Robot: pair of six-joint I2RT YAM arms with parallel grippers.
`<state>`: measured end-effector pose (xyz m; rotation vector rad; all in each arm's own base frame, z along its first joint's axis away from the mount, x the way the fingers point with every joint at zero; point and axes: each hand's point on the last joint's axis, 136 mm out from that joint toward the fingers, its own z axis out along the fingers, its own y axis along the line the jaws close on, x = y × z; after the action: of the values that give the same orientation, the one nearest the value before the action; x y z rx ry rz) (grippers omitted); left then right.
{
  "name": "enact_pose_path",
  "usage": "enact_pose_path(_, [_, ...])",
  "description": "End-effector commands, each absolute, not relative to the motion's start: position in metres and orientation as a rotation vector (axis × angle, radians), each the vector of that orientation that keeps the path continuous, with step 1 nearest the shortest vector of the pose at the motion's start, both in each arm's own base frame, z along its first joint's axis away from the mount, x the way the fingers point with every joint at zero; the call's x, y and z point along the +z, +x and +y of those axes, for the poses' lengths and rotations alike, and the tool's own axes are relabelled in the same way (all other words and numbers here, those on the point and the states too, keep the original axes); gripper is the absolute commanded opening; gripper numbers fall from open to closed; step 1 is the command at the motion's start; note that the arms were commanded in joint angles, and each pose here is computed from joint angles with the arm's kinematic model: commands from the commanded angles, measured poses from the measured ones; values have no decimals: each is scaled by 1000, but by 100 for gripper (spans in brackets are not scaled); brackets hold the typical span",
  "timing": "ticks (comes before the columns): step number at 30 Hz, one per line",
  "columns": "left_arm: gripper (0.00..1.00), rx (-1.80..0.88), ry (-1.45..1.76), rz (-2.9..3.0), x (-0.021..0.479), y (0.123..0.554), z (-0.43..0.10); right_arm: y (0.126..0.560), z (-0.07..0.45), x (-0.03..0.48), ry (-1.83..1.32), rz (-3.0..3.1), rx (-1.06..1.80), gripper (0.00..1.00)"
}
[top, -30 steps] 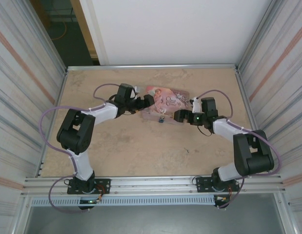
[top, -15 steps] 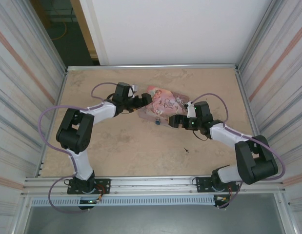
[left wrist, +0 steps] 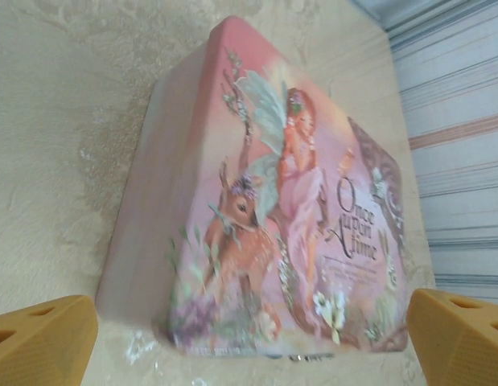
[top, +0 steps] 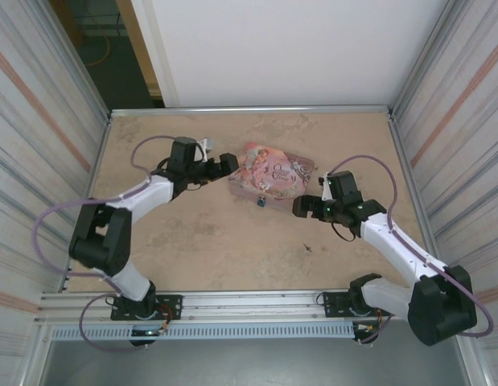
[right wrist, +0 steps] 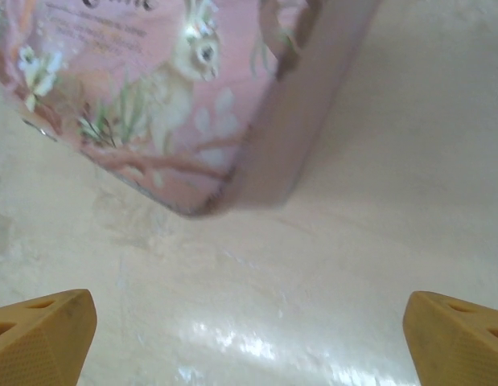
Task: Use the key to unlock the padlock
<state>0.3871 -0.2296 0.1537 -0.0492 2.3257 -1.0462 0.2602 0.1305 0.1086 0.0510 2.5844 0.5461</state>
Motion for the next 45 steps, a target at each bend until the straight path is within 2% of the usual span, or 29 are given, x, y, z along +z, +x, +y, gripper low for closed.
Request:
enact_pose_path(1, [99,-989,-21,2311,157,364,-216,219,108,94,85,2764,389,91])
enact_pose_path(8, [99,-877,-99,2289,154,319,-183,186,115,67,133,2924,375,79])
enact_pose_path(14, [99,-813,-162,2256,150,300,-163,172,120,39,119,3047,302,67])
enact_pose_path(27, [99,-746,-174,2255,147,301,-154,166,120,18,112,3117,255,36])
enact_pose_path(36, [99,-747,-176,2258,147,301,-154,168,122,14,98,3124,239,23])
enact_pose_path(45, [99,-738,-171,2260,148,301,-153,172,122,11,74,3130,174,16])
